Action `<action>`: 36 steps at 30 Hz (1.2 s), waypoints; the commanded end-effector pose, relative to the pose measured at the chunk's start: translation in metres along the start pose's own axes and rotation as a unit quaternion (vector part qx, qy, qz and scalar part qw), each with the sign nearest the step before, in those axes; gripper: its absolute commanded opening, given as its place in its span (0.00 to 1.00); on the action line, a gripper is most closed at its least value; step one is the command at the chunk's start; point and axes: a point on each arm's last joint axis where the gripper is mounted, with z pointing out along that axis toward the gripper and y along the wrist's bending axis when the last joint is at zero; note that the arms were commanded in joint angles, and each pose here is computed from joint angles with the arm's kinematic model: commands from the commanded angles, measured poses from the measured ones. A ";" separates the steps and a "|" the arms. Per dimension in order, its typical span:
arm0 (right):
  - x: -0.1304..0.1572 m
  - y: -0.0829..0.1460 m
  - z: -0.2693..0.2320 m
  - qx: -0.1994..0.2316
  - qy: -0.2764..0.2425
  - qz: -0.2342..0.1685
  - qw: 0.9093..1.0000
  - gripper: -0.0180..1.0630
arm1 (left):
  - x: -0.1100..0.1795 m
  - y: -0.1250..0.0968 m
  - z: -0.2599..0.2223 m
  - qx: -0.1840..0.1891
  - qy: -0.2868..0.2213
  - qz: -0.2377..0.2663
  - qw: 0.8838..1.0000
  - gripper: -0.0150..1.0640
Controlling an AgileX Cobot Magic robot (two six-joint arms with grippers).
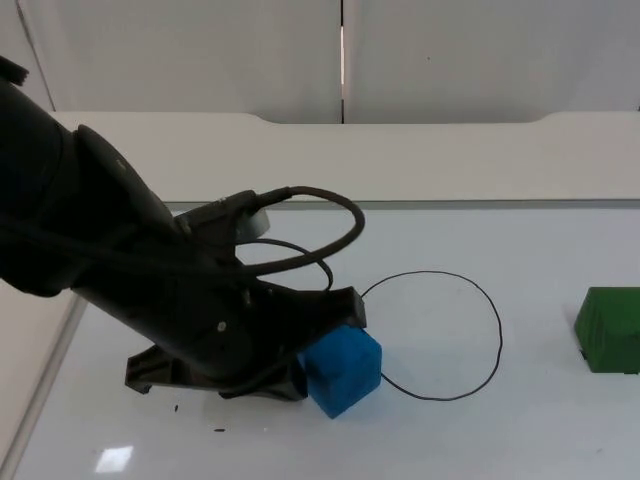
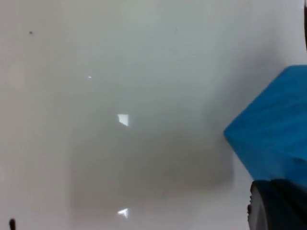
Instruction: Push the two cubes into the marked area.
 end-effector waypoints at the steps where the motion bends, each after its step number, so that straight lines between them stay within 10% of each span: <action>1: 0.001 0.000 0.001 0.004 -0.001 0.002 1.000 0.99 | -0.005 -0.004 0.000 0.005 -0.011 0.003 1.000 0.01; 36: 0.001 0.000 0.001 0.004 -0.001 0.002 1.000 0.99 | -0.008 -0.027 -0.001 0.029 -0.022 0.022 0.999 0.01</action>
